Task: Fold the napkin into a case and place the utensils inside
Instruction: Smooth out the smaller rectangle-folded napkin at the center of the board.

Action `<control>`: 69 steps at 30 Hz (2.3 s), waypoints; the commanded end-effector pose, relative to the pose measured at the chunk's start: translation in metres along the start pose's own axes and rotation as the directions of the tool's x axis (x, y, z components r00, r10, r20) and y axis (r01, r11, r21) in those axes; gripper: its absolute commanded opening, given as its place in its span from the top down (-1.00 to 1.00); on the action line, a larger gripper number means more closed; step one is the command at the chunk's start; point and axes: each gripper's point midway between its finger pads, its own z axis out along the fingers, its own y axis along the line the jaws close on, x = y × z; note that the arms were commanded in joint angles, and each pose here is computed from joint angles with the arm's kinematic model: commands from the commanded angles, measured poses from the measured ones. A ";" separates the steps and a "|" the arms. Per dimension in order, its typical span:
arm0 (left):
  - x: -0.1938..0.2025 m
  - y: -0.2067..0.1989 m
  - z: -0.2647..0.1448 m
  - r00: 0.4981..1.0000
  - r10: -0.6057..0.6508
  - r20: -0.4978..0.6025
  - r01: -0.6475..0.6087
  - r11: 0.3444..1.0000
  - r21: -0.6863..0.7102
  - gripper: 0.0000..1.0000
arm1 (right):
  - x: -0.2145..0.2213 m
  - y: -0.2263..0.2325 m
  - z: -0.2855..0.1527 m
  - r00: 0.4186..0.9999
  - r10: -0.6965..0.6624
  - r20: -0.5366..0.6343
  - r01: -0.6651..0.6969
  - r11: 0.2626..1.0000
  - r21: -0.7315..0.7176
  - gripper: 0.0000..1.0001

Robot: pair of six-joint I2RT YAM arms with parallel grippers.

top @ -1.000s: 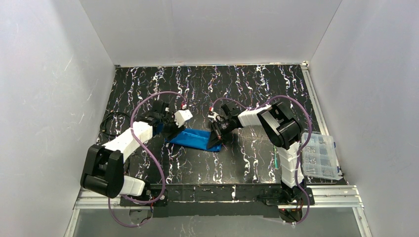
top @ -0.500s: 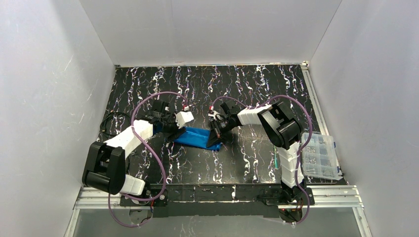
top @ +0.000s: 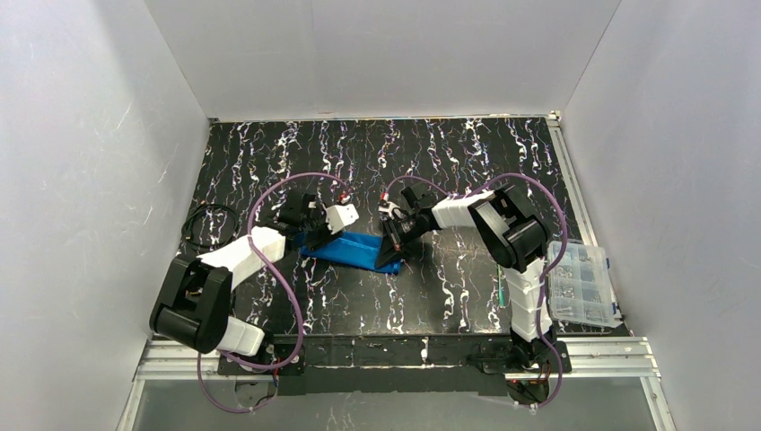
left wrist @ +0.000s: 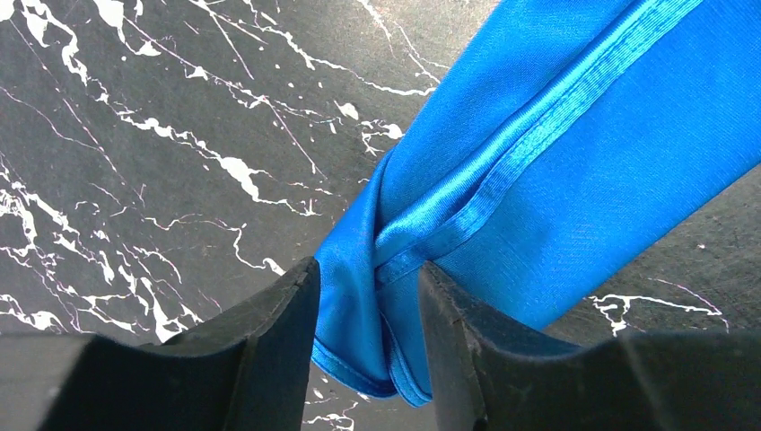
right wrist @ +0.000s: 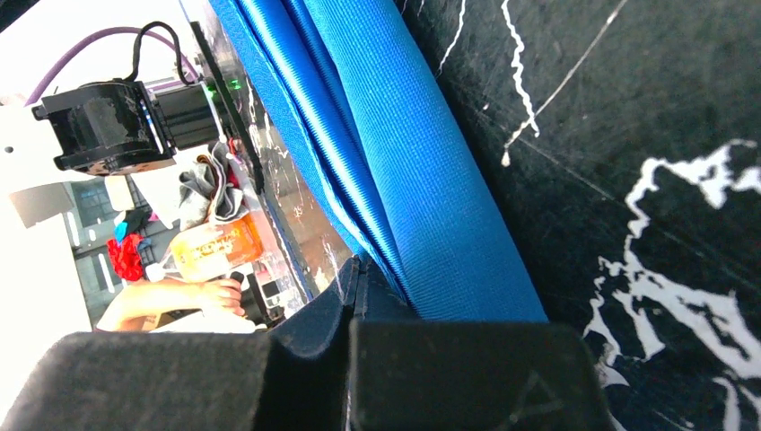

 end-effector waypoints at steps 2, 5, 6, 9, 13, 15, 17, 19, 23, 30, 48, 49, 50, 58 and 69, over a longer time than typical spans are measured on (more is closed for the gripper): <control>-0.002 -0.003 -0.006 1.000 -0.013 0.000 0.013 1.000 0.002 0.24 | 0.003 -0.020 -0.001 1.000 0.012 0.025 -0.015 0.996 0.088 0.97; -0.007 0.001 -0.010 1.000 -0.019 0.010 0.019 1.000 -0.005 0.42 | 0.003 -0.021 -0.001 1.000 0.016 0.025 -0.018 0.996 0.091 0.97; -0.008 -0.001 -0.011 1.000 -0.016 0.013 0.016 1.000 0.001 0.52 | 0.002 -0.021 -0.001 0.999 0.016 0.029 -0.019 0.996 0.092 0.97; -0.007 -0.006 -0.010 1.000 0.008 0.013 -0.009 1.000 0.018 0.81 | 0.001 -0.020 -0.001 0.999 0.020 0.032 -0.023 0.996 0.091 0.97; -0.004 -0.009 -0.008 1.000 0.013 -0.007 -0.012 1.000 0.019 1.00 | -0.001 -0.016 -0.004 0.999 0.014 0.043 -0.018 0.995 0.099 0.97; -0.005 -0.009 -0.008 1.000 0.015 -0.005 -0.014 1.000 0.015 1.00 | -0.005 -0.013 -0.006 0.999 0.006 0.053 -0.012 0.994 0.110 0.97; -0.006 -0.009 -0.008 1.000 0.017 -0.004 -0.017 1.000 0.010 1.00 | -0.010 -0.007 -0.009 0.998 -0.011 0.069 0.002 0.992 0.128 0.97; -0.006 -0.007 -0.009 1.000 0.012 -0.005 -0.012 1.000 0.001 1.00 | -0.015 0.002 -0.012 0.995 -0.037 0.088 0.024 0.990 0.139 0.97; -0.006 -0.003 -0.016 1.000 -0.005 -0.012 0.005 1.000 -0.021 0.78 | -0.019 0.013 -0.013 0.994 -0.048 0.101 0.034 0.990 0.139 0.97; -0.036 -0.026 -0.056 0.986 -0.157 0.064 0.142 0.972 0.189 0.59 | -0.015 0.013 -0.010 0.995 -0.039 0.094 0.026 0.990 0.139 0.97; -0.002 -0.061 -0.005 0.997 0.008 -0.082 0.021 0.937 0.349 0.65 | -0.009 0.009 -0.005 0.997 -0.026 0.075 0.017 0.993 0.116 0.97; -0.001 -0.061 -0.004 0.996 0.001 -0.087 0.030 0.936 0.350 0.65 | -0.007 0.008 -0.005 0.997 -0.024 0.072 0.015 0.993 0.115 0.97; 0.000 -0.062 -0.004 0.996 0.000 -0.091 0.032 0.935 0.354 0.65 | -0.006 0.008 -0.005 0.997 -0.024 0.069 0.016 0.994 0.112 0.97; -0.009 -0.058 -0.020 0.996 -0.063 -0.058 0.081 0.915 0.395 0.66 | -0.001 0.012 -0.006 0.998 -0.028 0.055 0.023 0.996 0.090 0.97; -0.028 -0.053 -0.037 0.983 -0.180 -0.048 0.183 0.893 0.411 0.59 | -0.029 0.062 -0.019 0.988 -0.085 0.126 0.081 0.996 0.031 0.97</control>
